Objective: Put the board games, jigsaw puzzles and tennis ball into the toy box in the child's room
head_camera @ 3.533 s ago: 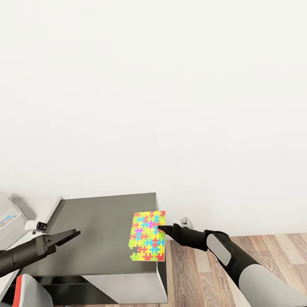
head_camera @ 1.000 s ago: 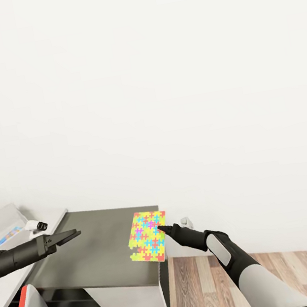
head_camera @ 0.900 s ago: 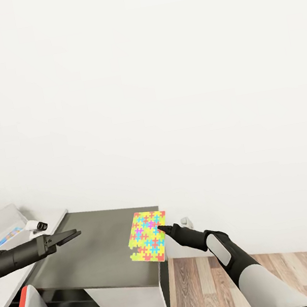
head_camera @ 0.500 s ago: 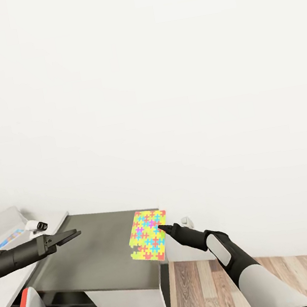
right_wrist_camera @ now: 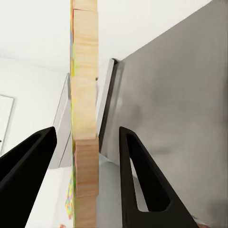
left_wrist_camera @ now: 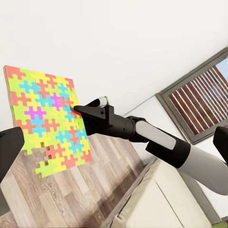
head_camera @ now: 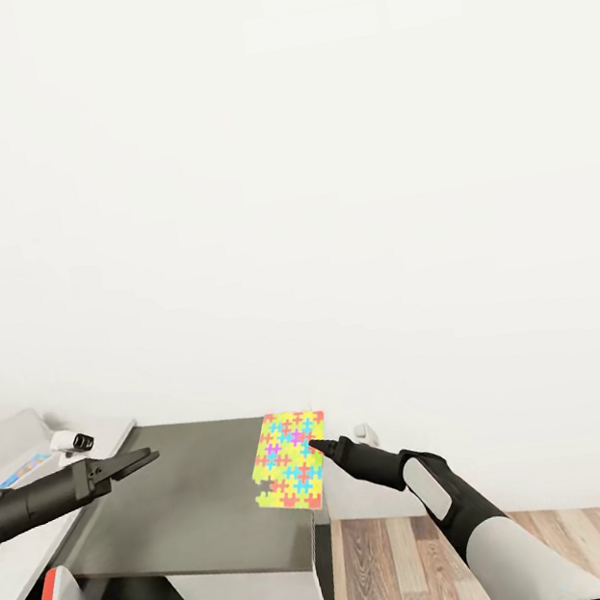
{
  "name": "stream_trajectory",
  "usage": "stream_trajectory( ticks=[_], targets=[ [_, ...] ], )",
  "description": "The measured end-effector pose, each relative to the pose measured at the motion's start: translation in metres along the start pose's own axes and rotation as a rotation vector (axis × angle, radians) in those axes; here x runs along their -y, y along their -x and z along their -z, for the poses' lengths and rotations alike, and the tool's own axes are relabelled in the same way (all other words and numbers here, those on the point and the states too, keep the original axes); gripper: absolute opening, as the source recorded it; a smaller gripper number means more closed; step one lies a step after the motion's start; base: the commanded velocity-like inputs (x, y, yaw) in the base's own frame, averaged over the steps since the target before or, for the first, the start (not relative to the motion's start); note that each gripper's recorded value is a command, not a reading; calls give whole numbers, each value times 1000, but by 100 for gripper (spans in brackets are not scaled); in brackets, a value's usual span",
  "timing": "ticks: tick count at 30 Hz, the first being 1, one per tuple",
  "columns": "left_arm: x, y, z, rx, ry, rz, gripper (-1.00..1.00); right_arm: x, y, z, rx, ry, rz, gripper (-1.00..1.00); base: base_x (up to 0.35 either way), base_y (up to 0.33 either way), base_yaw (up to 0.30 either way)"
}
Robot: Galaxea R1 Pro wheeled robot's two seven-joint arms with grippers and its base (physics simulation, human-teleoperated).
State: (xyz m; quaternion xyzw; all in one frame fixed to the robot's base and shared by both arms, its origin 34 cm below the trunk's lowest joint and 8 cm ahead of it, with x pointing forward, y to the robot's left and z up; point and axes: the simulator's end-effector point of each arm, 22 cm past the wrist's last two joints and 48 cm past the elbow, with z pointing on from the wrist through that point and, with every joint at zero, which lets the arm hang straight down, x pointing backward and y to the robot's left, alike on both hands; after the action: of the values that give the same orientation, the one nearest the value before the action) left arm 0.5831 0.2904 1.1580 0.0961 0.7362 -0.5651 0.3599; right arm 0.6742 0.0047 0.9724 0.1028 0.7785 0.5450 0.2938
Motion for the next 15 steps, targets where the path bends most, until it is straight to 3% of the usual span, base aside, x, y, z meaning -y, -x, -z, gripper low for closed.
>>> stream_trajectory(
  ticks=[15],
  targets=[
    [11,4,3,8,-5,-22,100,-12,5,3,10,10,20,-100,0,0,0]
  ],
)
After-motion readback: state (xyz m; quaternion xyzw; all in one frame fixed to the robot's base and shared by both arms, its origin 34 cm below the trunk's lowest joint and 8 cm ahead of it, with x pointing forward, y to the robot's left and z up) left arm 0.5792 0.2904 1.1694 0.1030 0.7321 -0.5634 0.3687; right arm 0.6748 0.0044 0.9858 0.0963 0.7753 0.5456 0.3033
